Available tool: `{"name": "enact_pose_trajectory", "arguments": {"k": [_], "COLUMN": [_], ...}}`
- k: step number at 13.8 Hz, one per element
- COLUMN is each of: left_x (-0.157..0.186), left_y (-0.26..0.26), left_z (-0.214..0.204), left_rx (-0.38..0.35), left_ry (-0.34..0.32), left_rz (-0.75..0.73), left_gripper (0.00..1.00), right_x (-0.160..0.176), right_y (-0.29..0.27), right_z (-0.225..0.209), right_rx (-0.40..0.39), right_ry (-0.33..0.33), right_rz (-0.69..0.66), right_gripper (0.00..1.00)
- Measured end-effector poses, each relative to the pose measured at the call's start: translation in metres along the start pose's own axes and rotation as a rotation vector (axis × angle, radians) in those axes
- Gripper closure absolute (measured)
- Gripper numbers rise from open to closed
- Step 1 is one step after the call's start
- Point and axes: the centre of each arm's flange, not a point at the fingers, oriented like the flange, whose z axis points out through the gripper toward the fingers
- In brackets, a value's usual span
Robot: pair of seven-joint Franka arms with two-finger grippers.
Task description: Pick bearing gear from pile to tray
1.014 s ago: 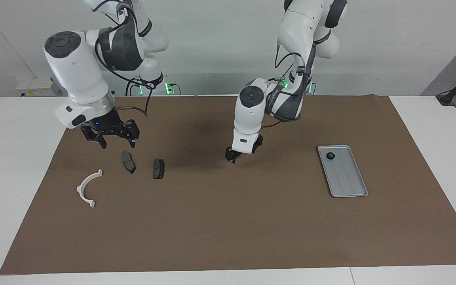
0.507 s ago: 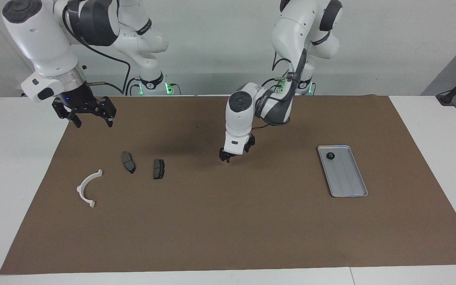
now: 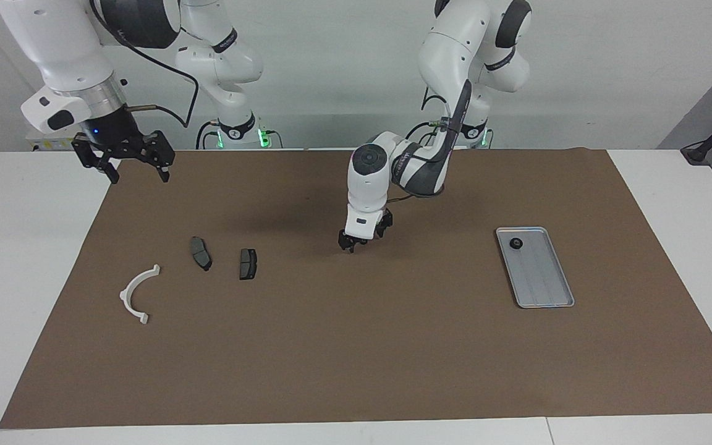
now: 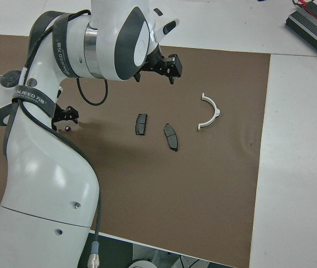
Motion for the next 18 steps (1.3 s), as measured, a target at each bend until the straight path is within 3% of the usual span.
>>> {"name": "enact_pose_trajectory", "arguments": {"k": [7,8,10,11,12,13,15,17,18], "left_x": [-0.005,-0.006,-0.009,-0.009,-0.01,-0.01,-0.01,-0.01,-0.01], "left_y": [0.001,0.0,-0.001,0.0,0.0,0.0,0.001,0.001,0.001], "left_z": [0.003,0.005,0.007,0.005,0.005,0.004,0.0,0.0,-0.001], "left_rx": [-0.007,-0.009,-0.01,-0.018,-0.018,-0.02,-0.029,-0.028,-0.031], "left_ry": [0.003,0.004,0.005,0.008,0.008,0.009,0.013,0.013,0.014], "left_rz": [-0.015,-0.015,-0.014,-0.013,-0.013,-0.013,-0.013,-0.013,-0.013], "left_gripper": [0.0,0.09,0.11,0.19,0.19,0.25,0.49,0.5,0.57], "right_x": [-0.011,-0.013,-0.014,-0.014,-0.015,-0.015,-0.015,-0.015,-0.015], "right_y": [0.014,0.014,0.014,0.014,0.014,0.014,0.014,0.014,0.015], "right_z": [0.01,0.011,0.012,0.012,0.012,0.012,0.012,0.012,0.012], "right_rx": [0.006,0.007,0.008,0.008,0.008,0.009,0.009,0.009,0.009], "right_ry": [-0.051,-0.065,-0.077,-0.081,-0.084,-0.087,-0.087,-0.088,-0.088], "right_rz": [0.023,0.023,0.023,0.024,0.024,0.024,0.025,0.026,0.026], "right_gripper": [0.0,0.0,0.0,0.0,0.0,0.0,0.0,0.0,0.0]}}
